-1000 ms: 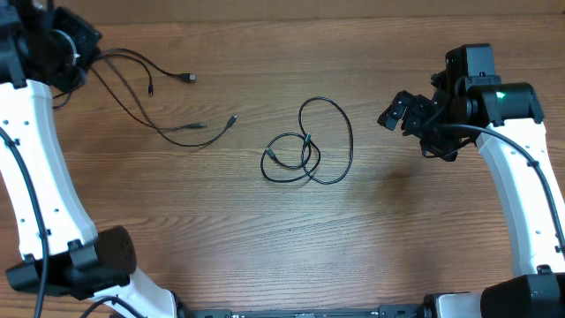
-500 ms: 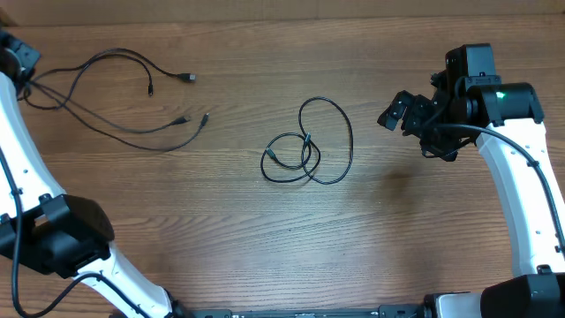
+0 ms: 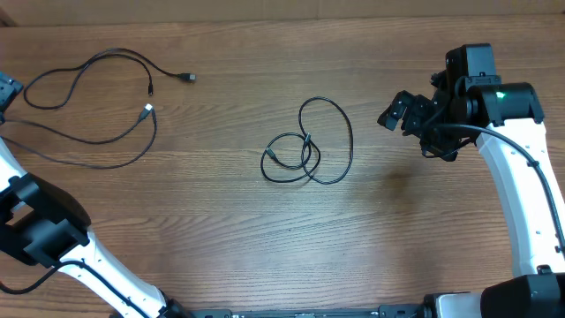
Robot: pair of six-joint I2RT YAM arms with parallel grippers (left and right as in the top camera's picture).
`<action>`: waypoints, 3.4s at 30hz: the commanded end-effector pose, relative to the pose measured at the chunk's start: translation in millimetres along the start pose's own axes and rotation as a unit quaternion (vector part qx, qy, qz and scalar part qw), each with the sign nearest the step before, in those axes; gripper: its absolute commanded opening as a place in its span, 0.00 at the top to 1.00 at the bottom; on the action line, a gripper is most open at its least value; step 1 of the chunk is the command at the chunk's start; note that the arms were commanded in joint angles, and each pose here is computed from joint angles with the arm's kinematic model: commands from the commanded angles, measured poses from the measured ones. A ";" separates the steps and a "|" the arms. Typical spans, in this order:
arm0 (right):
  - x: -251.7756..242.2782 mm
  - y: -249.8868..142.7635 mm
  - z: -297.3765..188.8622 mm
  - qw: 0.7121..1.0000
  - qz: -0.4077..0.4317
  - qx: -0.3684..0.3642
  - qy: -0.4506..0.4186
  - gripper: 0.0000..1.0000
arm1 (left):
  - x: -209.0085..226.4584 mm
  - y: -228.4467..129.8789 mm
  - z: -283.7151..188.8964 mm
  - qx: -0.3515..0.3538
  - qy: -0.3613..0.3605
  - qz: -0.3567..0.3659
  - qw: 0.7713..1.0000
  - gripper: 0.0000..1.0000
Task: Untangle cables
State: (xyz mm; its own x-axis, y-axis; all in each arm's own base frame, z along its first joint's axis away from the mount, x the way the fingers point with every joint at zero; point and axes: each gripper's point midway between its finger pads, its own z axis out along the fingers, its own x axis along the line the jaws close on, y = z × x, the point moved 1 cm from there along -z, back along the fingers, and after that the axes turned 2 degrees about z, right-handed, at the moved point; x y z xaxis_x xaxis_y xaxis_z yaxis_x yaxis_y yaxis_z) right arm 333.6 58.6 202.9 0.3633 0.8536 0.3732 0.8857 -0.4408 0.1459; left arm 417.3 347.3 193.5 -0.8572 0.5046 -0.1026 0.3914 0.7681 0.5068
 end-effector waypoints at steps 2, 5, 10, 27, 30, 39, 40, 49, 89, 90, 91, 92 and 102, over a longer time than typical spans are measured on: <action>-1.4 2.6 -0.8 1.000 0.003 -0.005 -0.003 0.00 | -17.8 -11.7 -3.6 0.032 -0.054 0.012 0.998 0.14; -1.4 2.6 -0.8 1.000 0.003 -0.005 -0.003 0.00 | -5.4 -26.9 -3.6 0.063 -0.023 0.015 0.998 0.17; -1.4 2.6 -0.8 1.000 0.003 -0.005 -0.003 0.00 | 29.0 -53.4 8.1 0.113 0.074 0.029 0.990 0.16; -1.4 2.6 -0.8 1.000 0.003 -0.005 -0.003 0.00 | 41.9 -83.1 88.1 0.178 0.079 0.017 0.981 0.72; -1.4 2.6 -0.8 1.000 0.003 -0.005 -0.003 0.00 | 50.4 -73.3 93.7 0.162 0.077 0.005 0.984 0.93; -1.4 2.6 -0.8 1.000 0.003 -0.005 -0.003 0.00 | 34.8 -36.6 105.3 0.098 -0.005 0.027 0.995 0.95; -1.4 2.6 -0.8 1.000 0.003 -0.005 -0.003 0.00 | 34.6 -35.9 105.4 0.096 -0.006 0.027 0.995 0.93; -1.4 2.6 -0.8 1.000 0.003 -0.005 -0.003 0.00 | 47.5 -17.3 53.2 0.076 0.005 -0.061 0.995 0.29; -1.4 2.6 -0.8 1.000 0.003 -0.005 -0.003 0.00 | -234.2 -448.8 -204.1 0.354 -0.242 0.538 0.725 0.00; -1.4 2.6 -0.8 1.000 0.003 -0.005 -0.003 0.00 | -233.3 -459.8 -202.3 0.358 -0.240 0.545 0.719 0.00; -1.4 2.6 -0.8 1.000 0.003 -0.005 -0.003 0.00 | -231.7 -469.2 -199.4 0.362 -0.236 0.551 0.714 0.02; -1.4 2.6 -0.8 1.000 0.003 -0.005 -0.003 0.00 | -229.2 -477.2 -196.3 0.367 -0.232 0.556 0.709 0.03; -1.4 2.6 -0.8 1.000 0.003 -0.005 -0.003 0.00 | -196.4 -564.8 -167.2 0.395 -0.211 0.620 0.644 0.07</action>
State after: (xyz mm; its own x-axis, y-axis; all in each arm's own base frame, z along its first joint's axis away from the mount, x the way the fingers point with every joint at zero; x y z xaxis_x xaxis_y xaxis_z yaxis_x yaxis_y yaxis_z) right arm 333.6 58.6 202.9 0.3630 0.8538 0.3731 0.8858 -0.4404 0.1460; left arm 313.1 -242.6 74.8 0.3455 0.8805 -0.3247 0.8950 -0.4131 -0.1681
